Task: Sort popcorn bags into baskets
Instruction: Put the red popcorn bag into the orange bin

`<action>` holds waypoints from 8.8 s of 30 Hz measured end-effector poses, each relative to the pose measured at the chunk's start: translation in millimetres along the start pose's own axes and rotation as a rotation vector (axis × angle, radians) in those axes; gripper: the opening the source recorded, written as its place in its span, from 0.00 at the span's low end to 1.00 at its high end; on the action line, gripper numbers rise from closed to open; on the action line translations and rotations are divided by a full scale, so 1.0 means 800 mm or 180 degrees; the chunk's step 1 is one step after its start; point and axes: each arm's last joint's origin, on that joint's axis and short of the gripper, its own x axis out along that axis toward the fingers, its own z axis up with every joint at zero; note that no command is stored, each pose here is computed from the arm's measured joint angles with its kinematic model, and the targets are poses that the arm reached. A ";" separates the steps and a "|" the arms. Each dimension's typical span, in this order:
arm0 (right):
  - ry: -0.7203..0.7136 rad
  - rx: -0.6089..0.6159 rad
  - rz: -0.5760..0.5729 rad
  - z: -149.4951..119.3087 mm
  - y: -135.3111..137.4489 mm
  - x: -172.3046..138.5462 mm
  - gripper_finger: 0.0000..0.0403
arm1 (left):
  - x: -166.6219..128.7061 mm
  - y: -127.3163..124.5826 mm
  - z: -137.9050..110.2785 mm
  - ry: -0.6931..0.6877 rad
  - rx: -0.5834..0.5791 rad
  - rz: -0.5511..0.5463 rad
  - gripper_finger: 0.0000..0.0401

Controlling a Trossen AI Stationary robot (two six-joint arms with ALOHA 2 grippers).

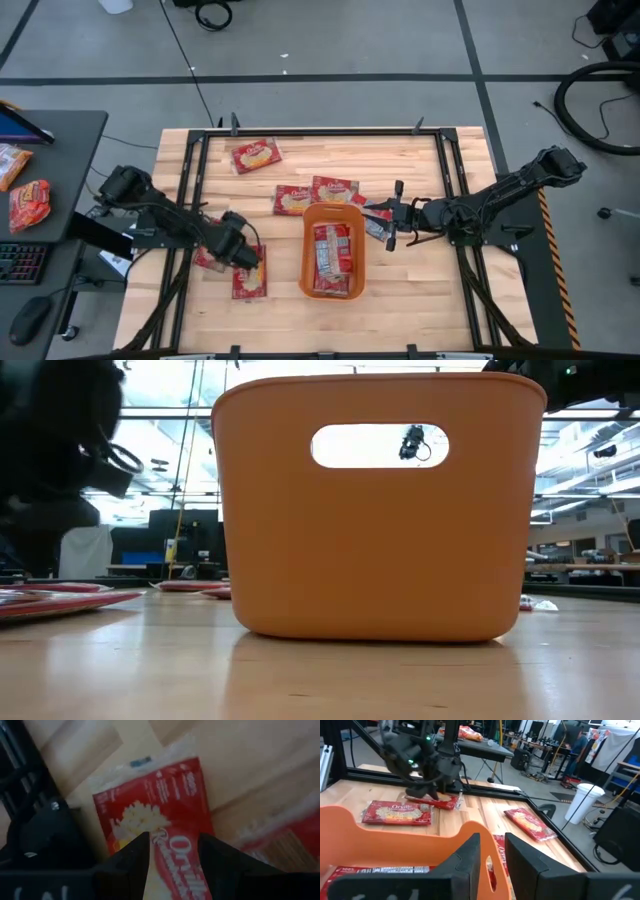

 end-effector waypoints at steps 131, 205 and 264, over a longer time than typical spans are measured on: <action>0.0033 0.0090 0.0114 -0.002 0.002 0.001 0.23 | -0.144 -0.114 -0.078 -0.0563 0.3009 -0.1715 0.33; 0.0025 0.0130 0.0212 -0.002 0.003 0.001 0.23 | -0.011 -0.056 -0.121 -0.1399 0.5024 0.0045 0.47; 0.0027 0.0149 0.0216 -0.002 0.003 0.001 0.23 | -0.196 -0.102 -0.024 -0.2569 0.4625 0.0231 0.06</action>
